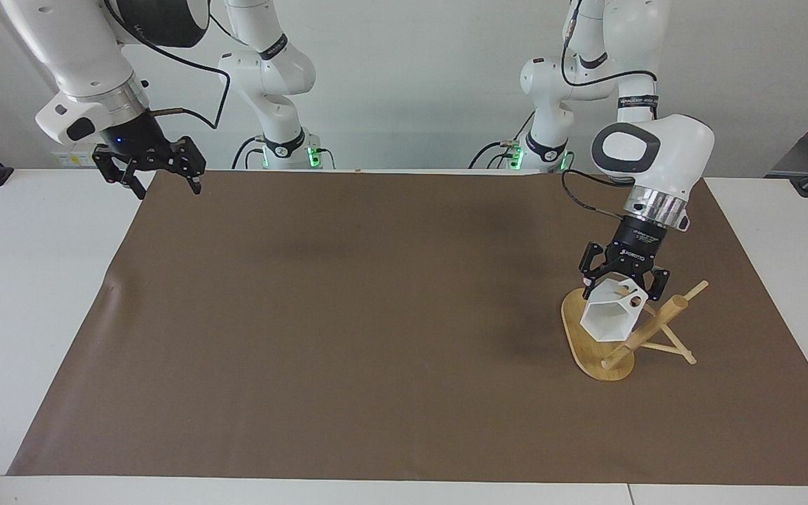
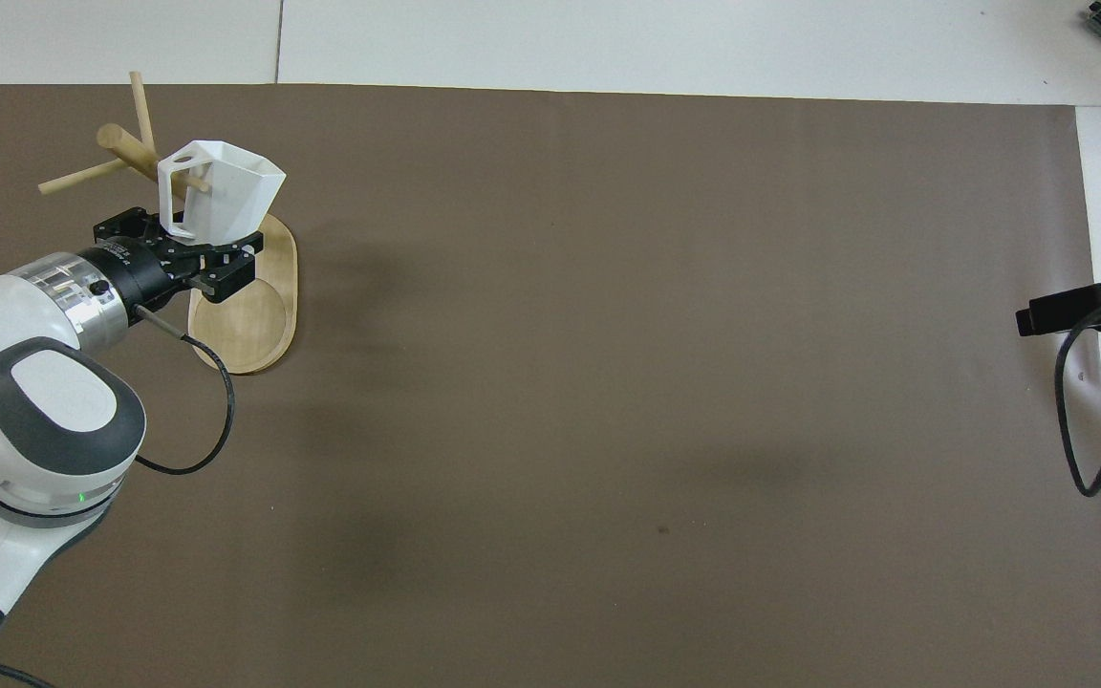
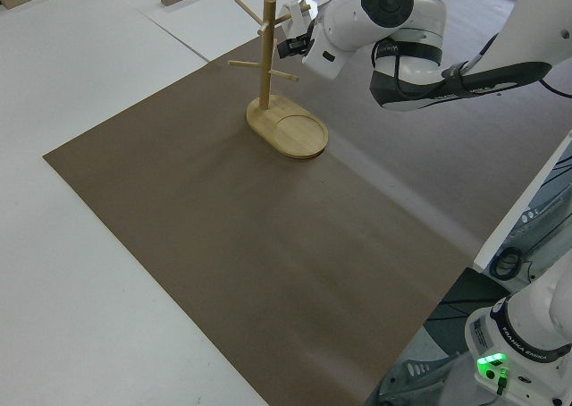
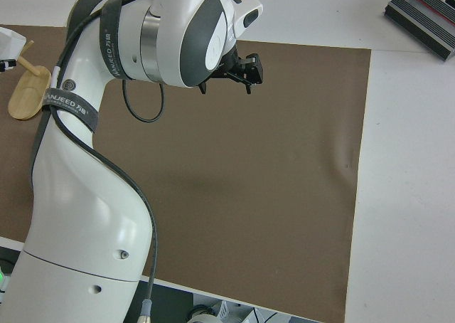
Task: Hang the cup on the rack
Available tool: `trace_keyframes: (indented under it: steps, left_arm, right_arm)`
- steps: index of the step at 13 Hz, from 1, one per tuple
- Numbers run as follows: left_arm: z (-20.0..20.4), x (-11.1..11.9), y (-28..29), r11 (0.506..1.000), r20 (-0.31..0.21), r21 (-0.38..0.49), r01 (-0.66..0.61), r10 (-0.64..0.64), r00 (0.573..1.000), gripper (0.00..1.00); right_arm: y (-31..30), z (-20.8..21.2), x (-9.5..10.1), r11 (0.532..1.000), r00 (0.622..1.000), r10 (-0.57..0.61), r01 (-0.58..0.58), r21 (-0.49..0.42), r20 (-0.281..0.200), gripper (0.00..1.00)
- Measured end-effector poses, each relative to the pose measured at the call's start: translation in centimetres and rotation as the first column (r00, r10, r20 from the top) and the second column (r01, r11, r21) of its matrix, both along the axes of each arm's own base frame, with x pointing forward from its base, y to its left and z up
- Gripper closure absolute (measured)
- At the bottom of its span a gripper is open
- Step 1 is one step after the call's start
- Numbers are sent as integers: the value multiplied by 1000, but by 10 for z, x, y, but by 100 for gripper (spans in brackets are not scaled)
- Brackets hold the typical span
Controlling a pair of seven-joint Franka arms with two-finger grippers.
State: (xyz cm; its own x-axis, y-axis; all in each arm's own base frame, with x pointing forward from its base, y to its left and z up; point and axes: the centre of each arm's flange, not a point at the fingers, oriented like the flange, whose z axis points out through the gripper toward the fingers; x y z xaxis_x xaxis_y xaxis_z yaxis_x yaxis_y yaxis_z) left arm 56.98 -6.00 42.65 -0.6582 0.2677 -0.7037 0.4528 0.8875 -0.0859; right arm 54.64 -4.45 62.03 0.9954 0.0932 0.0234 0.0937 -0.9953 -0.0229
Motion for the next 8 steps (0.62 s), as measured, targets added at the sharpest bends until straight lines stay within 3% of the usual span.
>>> trace_keyframes:
  steps: [8]
  left_arm:
    - [0, 0, 4, 1000, 3, 2, -9, 9, 1000, 23]
  right_arm:
    - [-6, 0, 0, 1000, 1000, -27, 27, 1, 1, 0]
